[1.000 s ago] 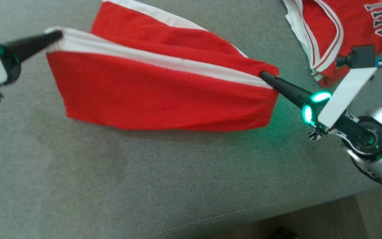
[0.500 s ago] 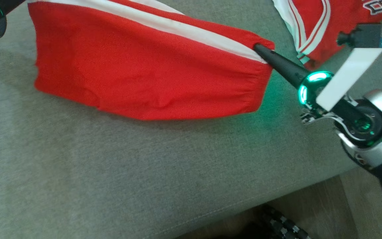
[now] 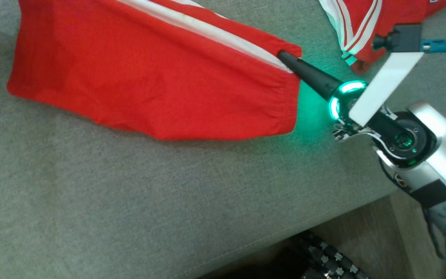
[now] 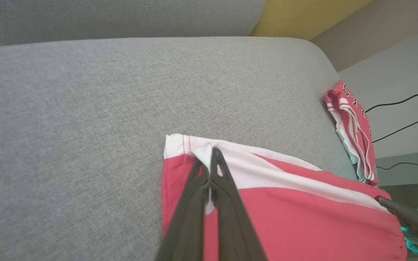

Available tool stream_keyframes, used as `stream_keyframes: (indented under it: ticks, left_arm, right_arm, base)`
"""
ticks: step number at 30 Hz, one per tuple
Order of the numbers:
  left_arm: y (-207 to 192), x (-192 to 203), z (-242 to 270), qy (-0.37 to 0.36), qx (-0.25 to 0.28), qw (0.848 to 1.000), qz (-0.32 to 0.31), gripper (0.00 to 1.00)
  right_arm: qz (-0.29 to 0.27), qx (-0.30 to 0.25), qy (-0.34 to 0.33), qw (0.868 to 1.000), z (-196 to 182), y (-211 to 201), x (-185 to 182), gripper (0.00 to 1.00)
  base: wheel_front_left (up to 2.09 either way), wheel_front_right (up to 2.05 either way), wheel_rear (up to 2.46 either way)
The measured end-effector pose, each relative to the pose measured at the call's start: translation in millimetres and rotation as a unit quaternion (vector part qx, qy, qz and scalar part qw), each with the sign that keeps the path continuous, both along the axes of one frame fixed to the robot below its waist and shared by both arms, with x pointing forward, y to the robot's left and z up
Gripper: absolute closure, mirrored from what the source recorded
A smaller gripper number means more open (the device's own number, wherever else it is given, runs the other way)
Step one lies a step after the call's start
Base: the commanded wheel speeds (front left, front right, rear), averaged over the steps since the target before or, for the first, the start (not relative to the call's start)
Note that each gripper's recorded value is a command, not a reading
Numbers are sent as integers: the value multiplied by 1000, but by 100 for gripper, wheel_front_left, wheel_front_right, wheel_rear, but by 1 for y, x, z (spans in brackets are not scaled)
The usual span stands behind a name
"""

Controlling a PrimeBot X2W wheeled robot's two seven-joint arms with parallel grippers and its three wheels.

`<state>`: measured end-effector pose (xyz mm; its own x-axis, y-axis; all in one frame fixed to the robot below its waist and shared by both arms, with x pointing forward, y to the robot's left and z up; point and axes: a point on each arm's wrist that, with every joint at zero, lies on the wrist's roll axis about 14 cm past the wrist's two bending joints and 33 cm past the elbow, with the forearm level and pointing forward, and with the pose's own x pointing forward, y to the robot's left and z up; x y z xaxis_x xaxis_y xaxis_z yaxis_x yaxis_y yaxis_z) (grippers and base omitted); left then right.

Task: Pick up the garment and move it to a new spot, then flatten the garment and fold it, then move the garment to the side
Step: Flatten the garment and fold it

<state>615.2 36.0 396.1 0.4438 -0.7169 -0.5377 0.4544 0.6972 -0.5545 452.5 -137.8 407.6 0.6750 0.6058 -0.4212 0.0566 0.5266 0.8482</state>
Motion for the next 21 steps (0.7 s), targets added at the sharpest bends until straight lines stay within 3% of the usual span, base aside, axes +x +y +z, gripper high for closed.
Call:
stream_keyframes:
  ticks: [1,2,3,4,5,6,7,8,15,21]
  left_arm:
    - [0,0,-2,2,1,1000,0,100]
    - [-1,0,-4,4,2,1000,0,77]
    - [-1,-1,-5,4,3,1000,1,77]
    - [-1,-2,-6,4,4,1000,0,60]
    - [-1,-2,-8,6,6,1000,0,27]
    - [-1,-3,-8,7,8,1000,-1,0]
    - [-2,-5,-7,6,8,1000,-2,0]
    - [-2,-5,-5,5,8,1000,-2,0]
    - [2,-15,3,1,29,999,-15,0]
    - [22,-31,-6,0,110,993,-47,0]
  right_arm:
    - [1,0,0,1000,-1,1,0,100]
    - [3,1,1,1000,-1,3,0,100]
    - [5,0,1,1000,-2,4,0,100]
    - [6,-2,0,1000,-2,5,0,100]
    - [9,-3,0,1000,-2,5,0,100]
    - [10,-4,-1,1000,-2,6,0,93]
    - [13,-3,-4,1000,-1,10,1,40]
    - [14,-1,-5,1000,0,12,1,2]
    - [6,-2,-28,1000,16,7,7,0]
    - [-10,-9,-42,999,29,-7,3,0]
  base:
    - [0,0,0]
    - [0,0,0]
    - [0,0,0]
    - [0,0,0]
    - [0,0,0]
    - [0,0,0]
    - [0,0,0]
    - [0,0,0]
    - [0,0,0]
    - [0,0,0]
